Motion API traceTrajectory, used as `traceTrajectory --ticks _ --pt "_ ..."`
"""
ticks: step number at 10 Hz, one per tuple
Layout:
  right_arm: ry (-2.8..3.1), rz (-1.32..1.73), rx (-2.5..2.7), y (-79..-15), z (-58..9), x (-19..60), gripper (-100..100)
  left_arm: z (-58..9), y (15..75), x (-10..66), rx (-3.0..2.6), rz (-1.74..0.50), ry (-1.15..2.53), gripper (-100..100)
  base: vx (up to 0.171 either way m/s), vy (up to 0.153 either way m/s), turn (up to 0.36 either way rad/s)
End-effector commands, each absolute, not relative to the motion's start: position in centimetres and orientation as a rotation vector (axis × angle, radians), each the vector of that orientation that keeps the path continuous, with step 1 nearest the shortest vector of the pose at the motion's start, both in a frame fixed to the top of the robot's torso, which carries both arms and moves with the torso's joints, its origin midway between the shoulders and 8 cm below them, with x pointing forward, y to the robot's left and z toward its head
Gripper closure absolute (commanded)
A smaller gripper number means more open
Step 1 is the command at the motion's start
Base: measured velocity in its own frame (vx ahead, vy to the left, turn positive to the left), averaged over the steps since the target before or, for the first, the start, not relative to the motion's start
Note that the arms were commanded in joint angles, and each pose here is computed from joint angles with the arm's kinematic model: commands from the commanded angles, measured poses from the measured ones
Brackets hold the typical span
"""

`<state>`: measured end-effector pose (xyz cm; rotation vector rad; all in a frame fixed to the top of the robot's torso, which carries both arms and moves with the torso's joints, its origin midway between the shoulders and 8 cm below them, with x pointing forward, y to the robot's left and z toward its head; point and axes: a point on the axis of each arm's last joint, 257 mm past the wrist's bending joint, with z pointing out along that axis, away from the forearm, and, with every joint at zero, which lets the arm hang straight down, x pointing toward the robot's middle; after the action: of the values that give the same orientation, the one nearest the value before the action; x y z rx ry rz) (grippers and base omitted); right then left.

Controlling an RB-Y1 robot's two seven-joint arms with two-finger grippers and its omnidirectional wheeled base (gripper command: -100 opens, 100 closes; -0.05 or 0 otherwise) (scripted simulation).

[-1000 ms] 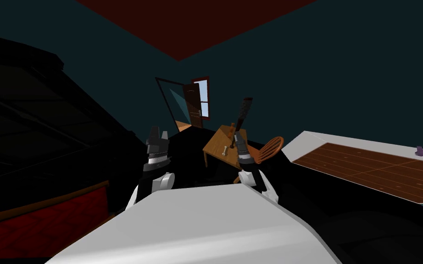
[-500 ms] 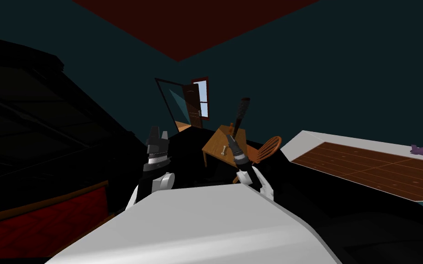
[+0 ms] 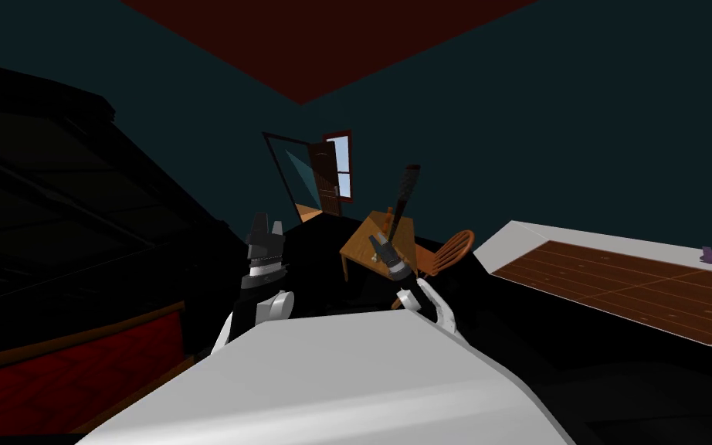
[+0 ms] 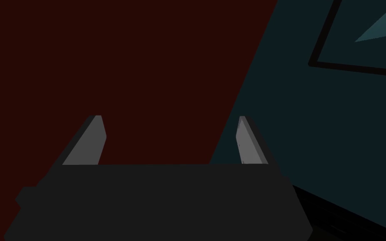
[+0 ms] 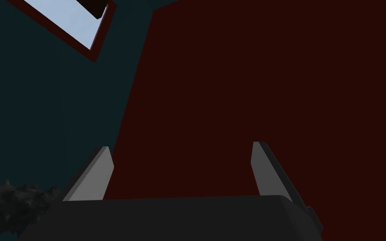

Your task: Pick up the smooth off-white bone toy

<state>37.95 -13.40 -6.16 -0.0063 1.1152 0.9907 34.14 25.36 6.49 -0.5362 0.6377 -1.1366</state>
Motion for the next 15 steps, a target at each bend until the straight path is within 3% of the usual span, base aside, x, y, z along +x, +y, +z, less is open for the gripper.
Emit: traceTrajectory --ticks 1,8,15 --pt "1.130 0.962 -0.057 -12.5 -7.0 37.9 -100 6.5 25.4 34.1 -0.536 -1.137 0.638 0 -0.002 -0.018 0.027" --pt "1.277 0.777 -0.430 -9.2 -15.9 37.2 -100 6.5 25.4 34.1 -0.536 -1.137 0.638 0 0.008 -0.017 0.053" --pt "1.358 0.570 -0.769 -10.0 -24.4 35.9 -100 6.5 25.4 34.1 -0.536 -1.137 0.638 0 0.018 -0.009 0.084"
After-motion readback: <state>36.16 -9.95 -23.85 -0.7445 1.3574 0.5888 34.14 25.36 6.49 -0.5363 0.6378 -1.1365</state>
